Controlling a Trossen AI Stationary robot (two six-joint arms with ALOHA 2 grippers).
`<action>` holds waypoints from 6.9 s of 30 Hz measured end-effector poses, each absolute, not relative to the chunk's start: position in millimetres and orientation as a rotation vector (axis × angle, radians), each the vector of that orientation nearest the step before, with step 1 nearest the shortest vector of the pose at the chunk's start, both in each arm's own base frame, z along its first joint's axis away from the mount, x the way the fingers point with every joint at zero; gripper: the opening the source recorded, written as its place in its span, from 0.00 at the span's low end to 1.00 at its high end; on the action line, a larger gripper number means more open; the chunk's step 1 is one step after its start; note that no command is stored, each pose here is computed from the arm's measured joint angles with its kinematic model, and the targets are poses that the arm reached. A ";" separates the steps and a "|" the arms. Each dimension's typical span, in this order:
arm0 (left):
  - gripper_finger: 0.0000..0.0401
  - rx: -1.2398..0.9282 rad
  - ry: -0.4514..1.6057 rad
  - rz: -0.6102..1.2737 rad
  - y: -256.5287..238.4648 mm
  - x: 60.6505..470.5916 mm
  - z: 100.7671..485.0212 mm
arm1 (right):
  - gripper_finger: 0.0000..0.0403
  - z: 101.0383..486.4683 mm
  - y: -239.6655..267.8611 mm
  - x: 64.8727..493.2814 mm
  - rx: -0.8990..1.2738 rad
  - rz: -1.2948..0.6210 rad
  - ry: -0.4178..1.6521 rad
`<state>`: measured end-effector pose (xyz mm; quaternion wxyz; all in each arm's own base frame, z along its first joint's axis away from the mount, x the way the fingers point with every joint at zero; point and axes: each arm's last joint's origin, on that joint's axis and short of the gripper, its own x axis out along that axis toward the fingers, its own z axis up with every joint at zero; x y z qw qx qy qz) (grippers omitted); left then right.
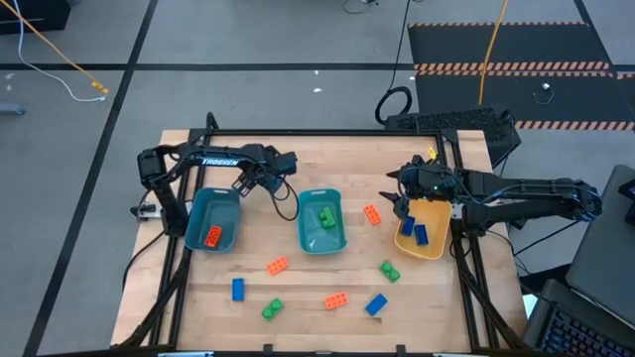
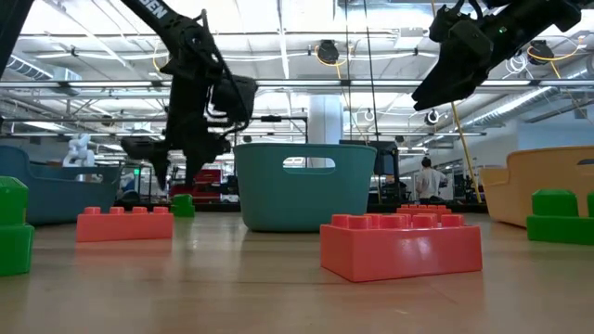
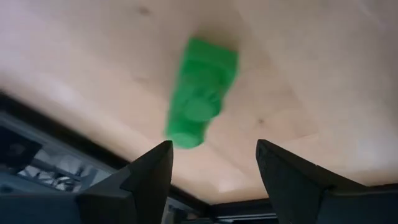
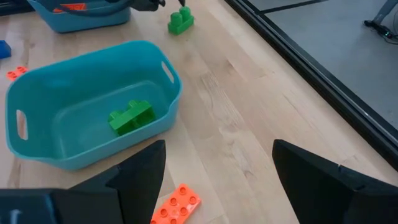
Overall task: Sort & place blocks by color
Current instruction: Put the green game piece into the light blue bin, then put the orange game piece into the dark blue bin, then put the blue game piece into the yellow bin
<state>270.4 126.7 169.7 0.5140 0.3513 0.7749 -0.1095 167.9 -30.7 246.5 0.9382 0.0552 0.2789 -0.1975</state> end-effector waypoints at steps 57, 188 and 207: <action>0.16 0.806 1.247 -0.111 1.1 364.2 303.1 | 0.72 240.8 -30.1 163.0 0.075 -0.398 0.653; 0.90 -0.093 1.327 0.745 -15.9 245.5 263.1 | 0.72 241.2 -28.7 169.4 0.244 -0.366 0.590; 0.62 0.128 0.276 0.243 33.8 279.3 278.6 | 0.68 271.8 -35.6 244.2 -0.003 -0.455 0.700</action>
